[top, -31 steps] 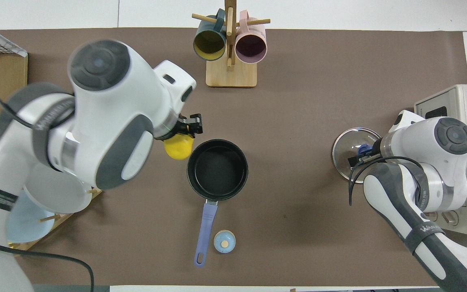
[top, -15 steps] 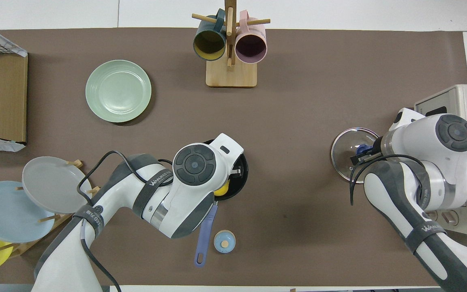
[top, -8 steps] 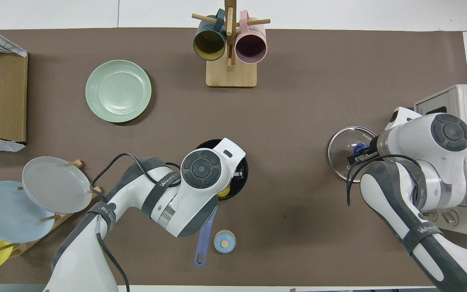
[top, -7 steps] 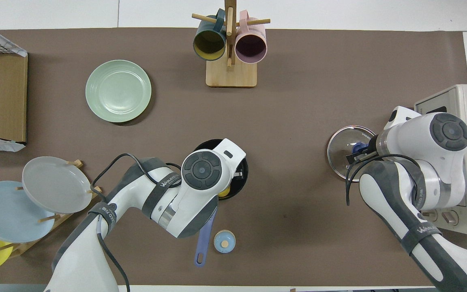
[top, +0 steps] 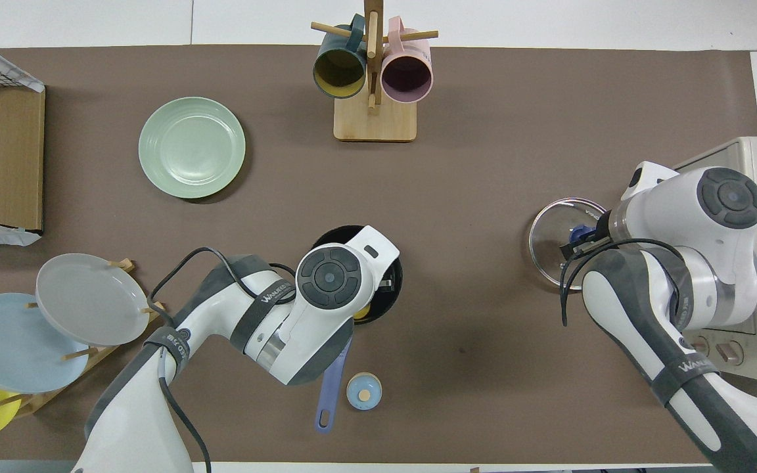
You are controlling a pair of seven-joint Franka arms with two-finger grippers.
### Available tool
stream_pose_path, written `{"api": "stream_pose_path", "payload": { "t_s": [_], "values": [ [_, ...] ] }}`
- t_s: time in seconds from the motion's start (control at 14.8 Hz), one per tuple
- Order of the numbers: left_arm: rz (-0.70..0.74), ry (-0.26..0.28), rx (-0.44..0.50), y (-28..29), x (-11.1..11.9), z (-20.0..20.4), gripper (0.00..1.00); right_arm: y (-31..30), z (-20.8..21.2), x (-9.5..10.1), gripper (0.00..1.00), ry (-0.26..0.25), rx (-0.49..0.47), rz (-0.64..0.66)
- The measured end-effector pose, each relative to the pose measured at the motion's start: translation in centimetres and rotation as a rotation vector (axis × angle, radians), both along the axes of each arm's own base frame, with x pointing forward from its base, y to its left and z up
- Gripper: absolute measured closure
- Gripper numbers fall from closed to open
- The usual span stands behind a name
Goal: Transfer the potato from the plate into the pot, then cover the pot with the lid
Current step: 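Release the potato into the saucepan and withdraw the left gripper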
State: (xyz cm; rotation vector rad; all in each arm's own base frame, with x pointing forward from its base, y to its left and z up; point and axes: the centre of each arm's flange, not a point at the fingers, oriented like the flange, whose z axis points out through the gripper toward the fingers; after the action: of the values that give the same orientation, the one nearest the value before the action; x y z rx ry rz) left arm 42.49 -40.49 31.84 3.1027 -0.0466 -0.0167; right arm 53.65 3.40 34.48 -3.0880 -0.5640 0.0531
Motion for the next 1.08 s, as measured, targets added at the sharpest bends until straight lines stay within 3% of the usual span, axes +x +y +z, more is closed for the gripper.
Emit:
{"api": "stream_pose_path", "payload": {
  "t_s": [0.07,0.2,0.41,0.61,0.88,1.08],
  "values": [
    [0.001,-0.002,0.000,0.1,0.3,0.9,0.00,0.0,0.4,0.3,0.33,-0.002,0.000,0.000],
    [0.015,0.012,0.017,1.4,2.1,4.7,0.00,0.0,0.8,0.8,0.33,-0.009,0.001,0.000],
    [0.059,0.019,0.024,6.3,6.7,15.0,0.00,0.2,0.7,1.1,0.33,-0.008,0.001,0.003],
    [0.072,-0.006,0.008,15.3,11.1,23.9,0.00,1.2,1.5,1.3,0.33,0.021,-0.002,0.009],
    [-0.018,-0.015,0.007,28.2,14.0,27.1,0.00,5.3,6.6,2.6,0.33,0.054,-0.014,-0.035],
    [-0.035,-0.003,0.014,32.1,14.6,26.9,0.00,10.3,9.7,2.6,0.33,0.033,-0.018,-0.074]
  ]
}}
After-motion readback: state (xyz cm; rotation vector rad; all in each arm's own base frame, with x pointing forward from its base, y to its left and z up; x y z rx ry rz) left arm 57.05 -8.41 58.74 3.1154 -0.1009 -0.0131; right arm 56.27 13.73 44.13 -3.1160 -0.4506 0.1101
